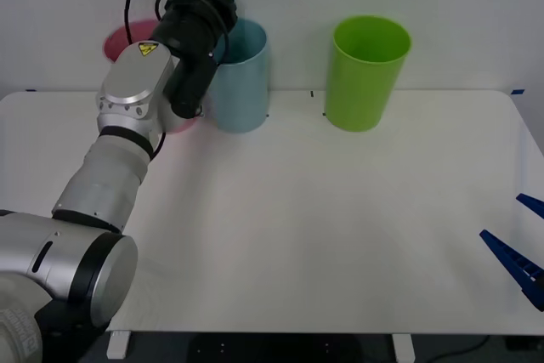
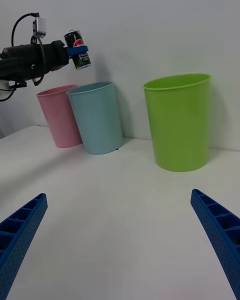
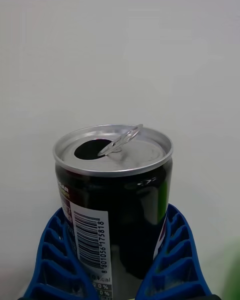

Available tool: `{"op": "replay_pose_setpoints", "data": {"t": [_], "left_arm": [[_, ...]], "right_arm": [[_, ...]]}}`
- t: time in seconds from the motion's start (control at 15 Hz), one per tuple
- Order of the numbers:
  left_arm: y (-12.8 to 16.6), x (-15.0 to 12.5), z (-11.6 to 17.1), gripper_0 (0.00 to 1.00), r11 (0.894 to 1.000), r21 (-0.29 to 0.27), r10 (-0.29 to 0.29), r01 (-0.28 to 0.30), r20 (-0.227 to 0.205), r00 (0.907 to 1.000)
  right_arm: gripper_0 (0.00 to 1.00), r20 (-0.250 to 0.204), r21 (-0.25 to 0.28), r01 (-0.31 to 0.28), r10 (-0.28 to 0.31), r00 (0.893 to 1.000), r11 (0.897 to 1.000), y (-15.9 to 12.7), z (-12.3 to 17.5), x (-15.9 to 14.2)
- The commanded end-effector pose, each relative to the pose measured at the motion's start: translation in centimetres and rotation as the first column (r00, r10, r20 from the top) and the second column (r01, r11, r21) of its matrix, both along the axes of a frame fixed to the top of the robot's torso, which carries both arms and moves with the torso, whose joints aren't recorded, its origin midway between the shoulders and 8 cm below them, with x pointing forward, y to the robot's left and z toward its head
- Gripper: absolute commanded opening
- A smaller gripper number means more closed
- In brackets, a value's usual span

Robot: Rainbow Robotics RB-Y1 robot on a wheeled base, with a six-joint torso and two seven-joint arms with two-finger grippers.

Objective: Grasp the object on the table and drop it into the matching bin: aluminum can to the light blue bin, PET bottle to the pink bin.

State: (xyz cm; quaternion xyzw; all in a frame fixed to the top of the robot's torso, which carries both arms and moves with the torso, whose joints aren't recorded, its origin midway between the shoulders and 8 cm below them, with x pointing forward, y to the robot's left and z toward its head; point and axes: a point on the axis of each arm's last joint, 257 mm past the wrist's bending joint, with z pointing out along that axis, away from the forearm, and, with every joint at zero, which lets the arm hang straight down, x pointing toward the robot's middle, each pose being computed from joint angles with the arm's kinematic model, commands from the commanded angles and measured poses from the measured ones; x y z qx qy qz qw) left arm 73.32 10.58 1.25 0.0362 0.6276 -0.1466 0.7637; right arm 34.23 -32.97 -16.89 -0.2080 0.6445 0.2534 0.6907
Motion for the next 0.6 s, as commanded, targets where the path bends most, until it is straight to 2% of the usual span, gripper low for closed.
{"op": "replay_pose_setpoints", "data": {"t": [0.07, 0.13, 0.27, 0.33, 0.4, 0.6], "left_arm": [[-0.74, -0.12, -0.08, 0.00, 1.000, 0.001, -0.008, 0.008, -0.001, 1.0000], [-0.70, -0.11, -0.08, 0.02, 1.000, -0.001, -0.007, 0.007, -0.001, 1.0000], [-0.70, -0.11, -0.07, 0.18, 1.000, -0.002, -0.007, 0.007, -0.001, 1.0000], [-0.67, -0.11, -0.07, 0.71, 1.000, -0.005, -0.006, 0.006, -0.002, 1.0000], [-0.63, -0.10, -0.07, 1.00, 1.000, -0.007, -0.005, 0.005, -0.002, 1.0000], [-0.59, -0.09, -0.05, 1.00, 1.000, -0.015, -0.005, 0.005, -0.004, 1.0000]], "right_arm": [[1.00, 0.000, 0.000, 0.000, 0.000, 1.000, 1.000, 0.00, 0.00, 0.00], [1.00, 0.000, 0.000, 0.000, 0.000, 1.000, 1.000, 0.00, 0.00, 0.00], [1.00, 0.000, 0.000, 0.000, 0.000, 1.000, 1.000, 0.00, 0.00, 0.00], [1.00, 0.000, 0.000, 0.000, 0.000, 1.000, 1.000, 0.00, 0.00, 0.00], [1.00, 0.000, 0.000, 0.000, 0.000, 1.000, 1.000, 0.00, 0.00, 0.00], [1.00, 0.000, 0.000, 0.000, 0.000, 1.000, 1.000, 0.00, 0.00, 0.00]]}}
